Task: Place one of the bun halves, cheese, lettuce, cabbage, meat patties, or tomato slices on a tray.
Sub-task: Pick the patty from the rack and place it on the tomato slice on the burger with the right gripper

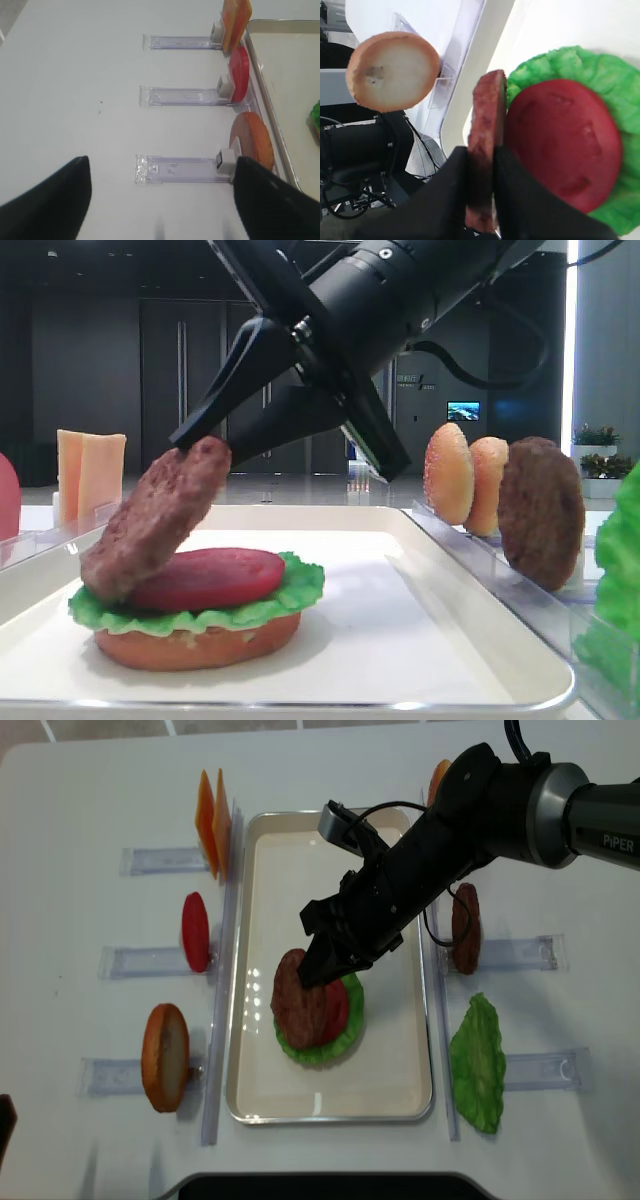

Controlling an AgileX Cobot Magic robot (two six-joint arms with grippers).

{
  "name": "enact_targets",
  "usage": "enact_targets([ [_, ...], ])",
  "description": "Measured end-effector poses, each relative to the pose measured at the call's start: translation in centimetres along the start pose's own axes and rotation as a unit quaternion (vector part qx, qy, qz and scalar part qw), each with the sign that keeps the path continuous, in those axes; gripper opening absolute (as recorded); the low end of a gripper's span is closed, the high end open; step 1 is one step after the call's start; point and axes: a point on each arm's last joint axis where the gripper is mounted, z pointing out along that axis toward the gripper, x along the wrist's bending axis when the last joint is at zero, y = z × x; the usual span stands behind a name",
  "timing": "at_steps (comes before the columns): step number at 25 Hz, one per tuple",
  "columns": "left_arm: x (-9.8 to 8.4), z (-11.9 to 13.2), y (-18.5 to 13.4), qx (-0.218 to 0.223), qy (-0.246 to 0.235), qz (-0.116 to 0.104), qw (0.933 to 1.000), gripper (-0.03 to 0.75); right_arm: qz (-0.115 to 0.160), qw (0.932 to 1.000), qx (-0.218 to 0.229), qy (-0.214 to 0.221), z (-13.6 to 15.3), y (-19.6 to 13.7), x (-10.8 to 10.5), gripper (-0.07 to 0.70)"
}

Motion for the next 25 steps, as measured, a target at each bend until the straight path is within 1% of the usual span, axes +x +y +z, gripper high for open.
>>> enact_targets([
  [6, 0.0, 0.0, 0.0, 0.000, 0.000, 0.000, 1.0000, 0.692, -0.005, 1.0000, 0.003, -0.008, 0.0, -0.1, -0.1, 0.118],
  [10, 0.0, 0.0, 0.0, 0.000, 0.000, 0.000, 1.0000, 0.692, 0.000, 0.9996, 0.008, -0.026, 0.0, -0.1, -0.5, 0.132],
  [12, 0.0, 0.0, 0.0, 0.000, 0.000, 0.000, 1.0000, 0.692, -0.002, 0.9991, 0.008, -0.042, 0.0, -0.1, -0.8, 0.186],
  [14, 0.0, 0.0, 0.0, 0.000, 0.000, 0.000, 1.0000, 0.692, -0.003, 0.9983, 0.007, -0.058, 0.0, -0.1, -1.1, 0.276],
  [17, 0.0, 0.0, 0.0, 0.000, 0.000, 0.000, 1.0000, 0.692, -0.011, 0.9967, 0.007, -0.080, -0.3, -0.2, -1.2, 0.434],
  [19, 0.0, 0.0, 0.0, 0.000, 0.000, 0.000, 1.0000, 0.692, -0.020, 0.9958, 0.007, -0.089, -0.6, -0.2, -1.1, 0.498],
  [21, 0.0, 0.0, 0.0, 0.000, 0.000, 0.000, 1.0000, 0.692, -0.032, 0.9949, 0.005, -0.096, -1.1, -0.2, -0.7, 0.527],
  [25, 0.0, 0.0, 0.0, 0.000, 0.000, 0.000, 1.0000, 0.692, -0.057, 0.9931, -0.015, -0.101, -2.7, -0.2, 0.8, 0.543],
])
